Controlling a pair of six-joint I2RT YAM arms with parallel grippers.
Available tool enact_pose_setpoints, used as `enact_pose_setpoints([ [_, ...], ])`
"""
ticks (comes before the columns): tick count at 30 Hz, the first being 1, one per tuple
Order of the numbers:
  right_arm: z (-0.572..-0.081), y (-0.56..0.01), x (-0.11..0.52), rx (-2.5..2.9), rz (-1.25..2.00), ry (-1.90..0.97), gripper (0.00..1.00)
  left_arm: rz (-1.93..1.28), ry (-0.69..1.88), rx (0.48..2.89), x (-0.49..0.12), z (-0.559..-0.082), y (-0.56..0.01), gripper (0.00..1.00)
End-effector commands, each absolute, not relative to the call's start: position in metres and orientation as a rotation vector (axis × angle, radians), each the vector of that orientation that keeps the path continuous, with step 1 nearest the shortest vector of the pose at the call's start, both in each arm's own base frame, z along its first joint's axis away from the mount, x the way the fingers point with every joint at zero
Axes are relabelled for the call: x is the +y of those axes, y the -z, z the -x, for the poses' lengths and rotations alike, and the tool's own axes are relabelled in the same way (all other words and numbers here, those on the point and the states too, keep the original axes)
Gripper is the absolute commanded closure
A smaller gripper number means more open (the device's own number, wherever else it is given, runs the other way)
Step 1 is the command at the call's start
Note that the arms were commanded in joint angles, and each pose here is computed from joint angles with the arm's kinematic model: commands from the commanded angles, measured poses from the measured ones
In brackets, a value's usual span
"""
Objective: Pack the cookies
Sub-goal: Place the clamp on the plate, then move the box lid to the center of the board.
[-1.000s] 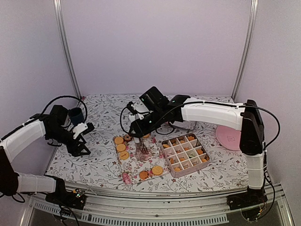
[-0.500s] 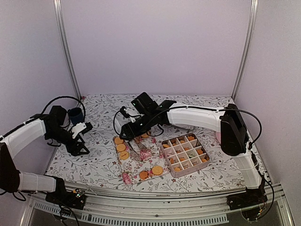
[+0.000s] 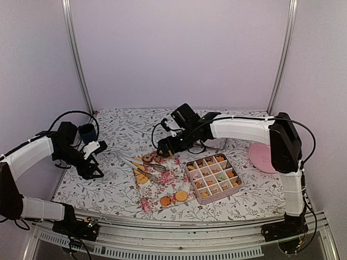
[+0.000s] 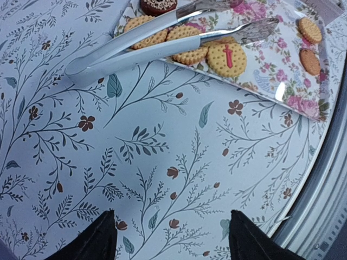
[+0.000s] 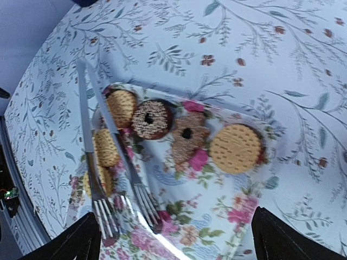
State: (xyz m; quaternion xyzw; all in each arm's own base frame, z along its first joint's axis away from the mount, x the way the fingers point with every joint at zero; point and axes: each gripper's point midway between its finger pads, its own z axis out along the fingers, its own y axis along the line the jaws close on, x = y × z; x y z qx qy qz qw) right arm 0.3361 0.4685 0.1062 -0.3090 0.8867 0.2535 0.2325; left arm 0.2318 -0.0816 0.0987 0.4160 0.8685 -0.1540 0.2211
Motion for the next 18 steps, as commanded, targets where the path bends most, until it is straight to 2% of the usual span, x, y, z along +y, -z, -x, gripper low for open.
enact_pose_setpoints([
  [1, -0.393, -0.139, 0.385, 2.428, 0.484, -0.529, 0.01, -1.139, 0.433, 2.379, -0.083, -0.237, -0.101, 0.29],
  [5, -0.433, -0.114, 0.269, 2.514, 0.124, -0.237, 0.01, -1.139, 0.432, 2.371, -0.083, -0.237, -0.102, 0.29],
  [12, -0.451, -0.101, 0.175, 2.525, -0.123, -0.116, 0.0, -1.147, 0.395, 2.349, -0.081, -0.239, -0.107, 0.29],
  [18, -0.462, -0.063, 0.16, 2.6, -0.198, -0.139, 0.19, -1.147, 0.389, 2.347, -0.081, -0.238, -0.109, 0.28],
])
